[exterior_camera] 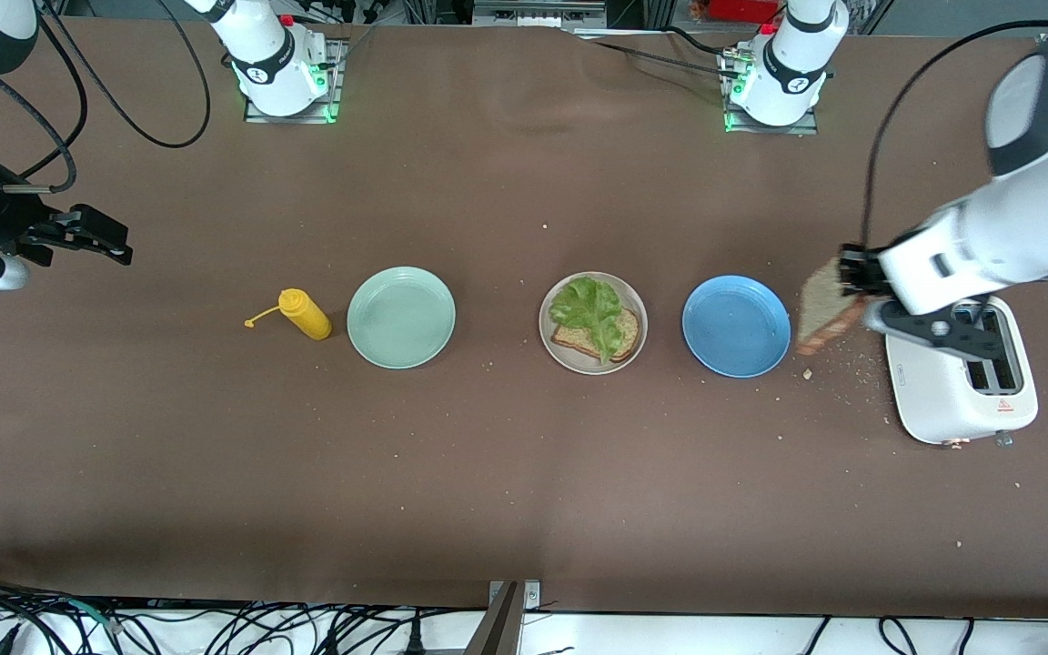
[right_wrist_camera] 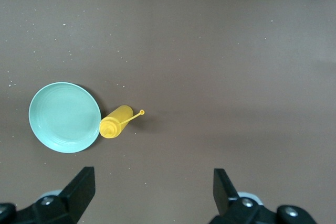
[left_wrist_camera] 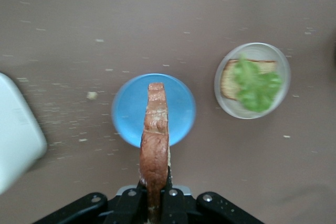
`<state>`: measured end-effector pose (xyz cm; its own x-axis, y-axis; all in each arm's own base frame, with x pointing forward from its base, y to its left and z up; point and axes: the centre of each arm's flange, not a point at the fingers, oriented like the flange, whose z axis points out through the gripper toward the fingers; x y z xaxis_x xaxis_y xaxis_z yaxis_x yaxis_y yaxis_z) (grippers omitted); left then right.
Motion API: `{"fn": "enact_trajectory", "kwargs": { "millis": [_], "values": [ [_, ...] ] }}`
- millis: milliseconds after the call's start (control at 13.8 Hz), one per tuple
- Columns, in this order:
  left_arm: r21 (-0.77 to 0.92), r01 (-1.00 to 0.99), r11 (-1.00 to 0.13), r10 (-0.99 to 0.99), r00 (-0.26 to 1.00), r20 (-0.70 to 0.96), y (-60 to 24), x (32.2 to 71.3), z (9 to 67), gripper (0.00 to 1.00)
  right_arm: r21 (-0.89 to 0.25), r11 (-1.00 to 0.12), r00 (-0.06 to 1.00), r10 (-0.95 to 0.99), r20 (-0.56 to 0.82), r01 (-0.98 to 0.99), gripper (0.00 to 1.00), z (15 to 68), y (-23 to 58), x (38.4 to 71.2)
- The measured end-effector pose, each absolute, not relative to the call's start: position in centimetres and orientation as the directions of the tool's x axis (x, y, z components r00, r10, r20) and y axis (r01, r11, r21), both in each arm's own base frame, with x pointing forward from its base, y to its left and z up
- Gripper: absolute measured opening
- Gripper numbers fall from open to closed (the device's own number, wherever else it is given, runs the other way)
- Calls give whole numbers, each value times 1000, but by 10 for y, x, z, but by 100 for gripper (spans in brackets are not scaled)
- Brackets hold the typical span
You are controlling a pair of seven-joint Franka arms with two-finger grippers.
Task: Make sandwich in beige plate with both arms
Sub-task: 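Carry the bread slice with the left gripper over the beige plate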
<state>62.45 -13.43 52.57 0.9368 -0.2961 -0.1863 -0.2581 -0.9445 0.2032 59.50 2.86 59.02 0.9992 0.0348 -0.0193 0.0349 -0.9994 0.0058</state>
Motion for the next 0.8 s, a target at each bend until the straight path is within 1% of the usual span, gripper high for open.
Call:
{"fn": "enact_trajectory", "kwargs": {
  "millis": [218,436,582,800],
  "values": [
    [439,-181,-880,-318,912,-261,-170,629,478,9,6,-999,999,35,-19,35,100,590,29,595],
    [632,-60,-772,-340,880,-332,-193,637,427,9,6,-999,999,35,-19,35,100,590,29,595],
    [679,-38,-734,-376,854,-359,-220,634,399,9,6,-999,999,35,-20,35,100,590,29,595],
    [701,-57,-710,-412,842,-349,-280,624,373,9,6,-999,999,35,-20,35,100,590,29,595]
  ]
}}
